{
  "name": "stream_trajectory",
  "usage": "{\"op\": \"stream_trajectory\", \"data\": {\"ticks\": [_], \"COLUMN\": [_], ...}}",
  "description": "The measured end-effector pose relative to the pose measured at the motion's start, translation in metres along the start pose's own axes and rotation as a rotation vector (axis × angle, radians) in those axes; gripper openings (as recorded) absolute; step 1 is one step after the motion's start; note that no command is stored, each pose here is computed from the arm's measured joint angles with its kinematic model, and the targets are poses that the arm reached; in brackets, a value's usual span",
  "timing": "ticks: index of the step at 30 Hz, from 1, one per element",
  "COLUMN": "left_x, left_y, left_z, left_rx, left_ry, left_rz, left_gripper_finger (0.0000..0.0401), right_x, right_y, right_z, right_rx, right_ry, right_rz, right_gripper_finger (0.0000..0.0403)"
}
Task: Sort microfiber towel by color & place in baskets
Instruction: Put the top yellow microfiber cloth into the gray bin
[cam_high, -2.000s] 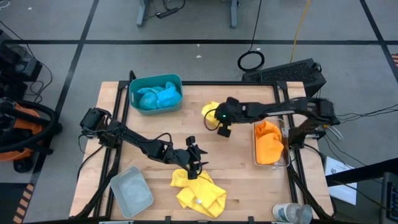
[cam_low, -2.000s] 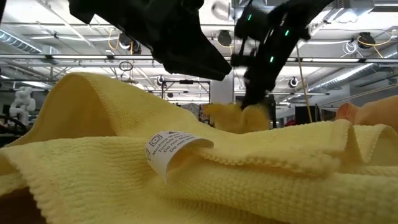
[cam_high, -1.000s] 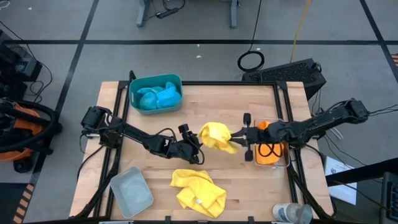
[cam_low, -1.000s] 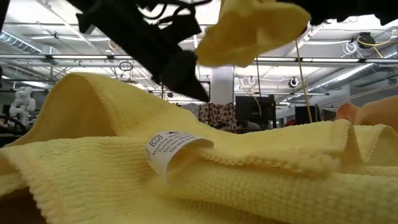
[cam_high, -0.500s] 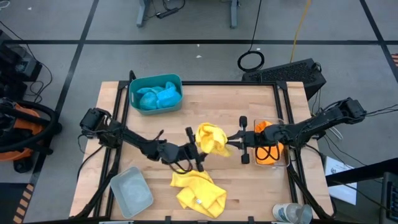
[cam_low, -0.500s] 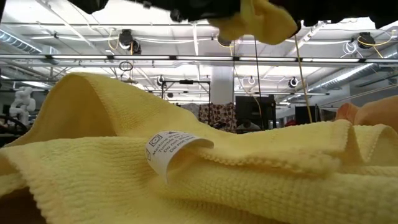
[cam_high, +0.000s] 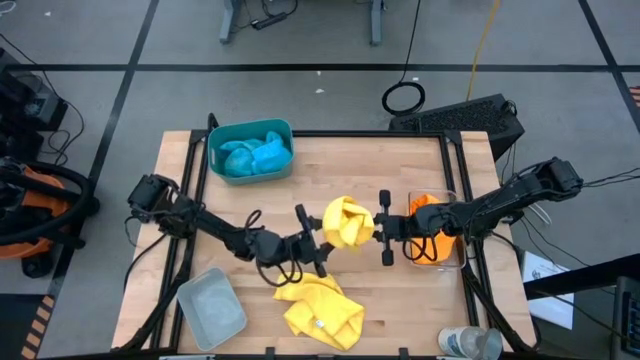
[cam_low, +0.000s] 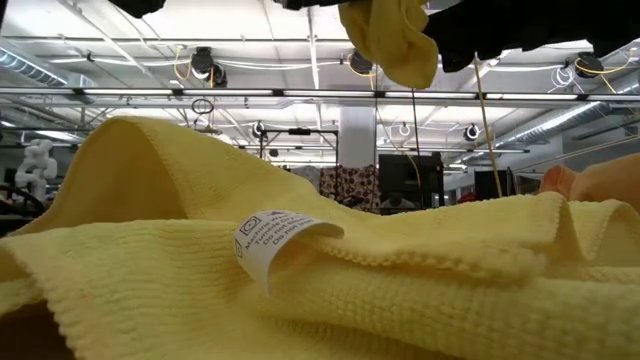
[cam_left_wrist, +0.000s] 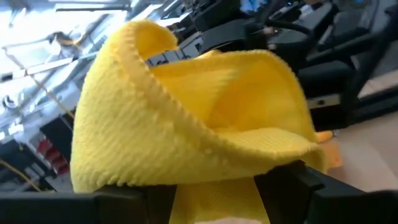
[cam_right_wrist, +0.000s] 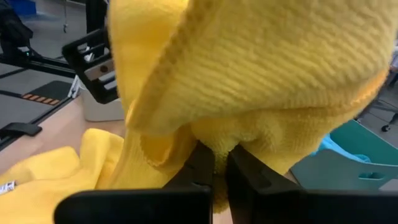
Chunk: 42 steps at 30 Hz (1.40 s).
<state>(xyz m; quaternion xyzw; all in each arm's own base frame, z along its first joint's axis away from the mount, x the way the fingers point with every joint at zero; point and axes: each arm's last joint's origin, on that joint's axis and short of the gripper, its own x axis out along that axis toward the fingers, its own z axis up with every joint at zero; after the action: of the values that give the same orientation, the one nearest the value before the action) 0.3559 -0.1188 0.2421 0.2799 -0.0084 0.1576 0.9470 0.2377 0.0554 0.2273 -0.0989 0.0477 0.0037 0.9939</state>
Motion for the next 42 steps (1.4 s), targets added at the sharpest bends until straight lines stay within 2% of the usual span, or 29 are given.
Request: {"op": "stream_trajectory", "data": {"ticks": [7,12,16,19,25,28,30,32,36,40,42], "left_x": [-0.012,-0.011,-0.008,-0.004,0.011,0.016,0.019,0.020,0.022,0.022,0.022], "left_y": [-0.013,-0.011,-0.008,-0.008,-0.004,-0.001,0.000,0.001,0.003,0.003,0.003], "left_z": [0.010,0.012,0.017,0.022,0.020,0.013,0.008,0.003,-0.002,-0.003,-0.003], "left_rx": [0.172,0.244,0.257,0.237,0.201,0.222,0.243,0.265,0.284,0.286,0.285], "left_ry": [-0.032,-0.009,-0.012,0.001,0.101,0.125,0.135,0.157,0.190,0.191,0.191], "left_rz": [-0.043,-0.004,0.012,0.003,-0.058,-0.093,-0.139,-0.166,-0.176,-0.177,-0.176], "left_gripper_finger": [0.0203,0.0203,0.0208,0.0235,0.0313,0.0320,0.0304,0.0270,0.0166,0.0046,0.0017], "right_x": [0.001,0.000,0.000,0.000,0.002,0.004,0.006,0.006,0.007,0.008,0.008], "right_y": [-0.002,0.001,0.002,0.001,-0.001,0.000,0.000,-0.001,-0.005,-0.007,-0.008], "right_z": [0.000,0.001,0.001,0.001,-0.001,-0.004,-0.005,-0.007,-0.006,-0.008,-0.009], "right_rx": [0.031,0.061,0.081,0.078,0.092,0.091,0.091,0.091,0.154,0.247,0.267], "right_ry": [-0.001,-0.022,-0.027,-0.027,-0.019,-0.003,-0.002,0.011,0.006,0.023,0.039], "right_rz": [-0.003,0.111,0.142,0.138,0.128,0.130,0.127,0.121,0.102,0.091,0.054], "right_gripper_finger": [0.0009,0.0009,0.0009,0.0009,0.0009,0.0009,0.0009,0.0009,0.0015,0.0059,0.0096]}}
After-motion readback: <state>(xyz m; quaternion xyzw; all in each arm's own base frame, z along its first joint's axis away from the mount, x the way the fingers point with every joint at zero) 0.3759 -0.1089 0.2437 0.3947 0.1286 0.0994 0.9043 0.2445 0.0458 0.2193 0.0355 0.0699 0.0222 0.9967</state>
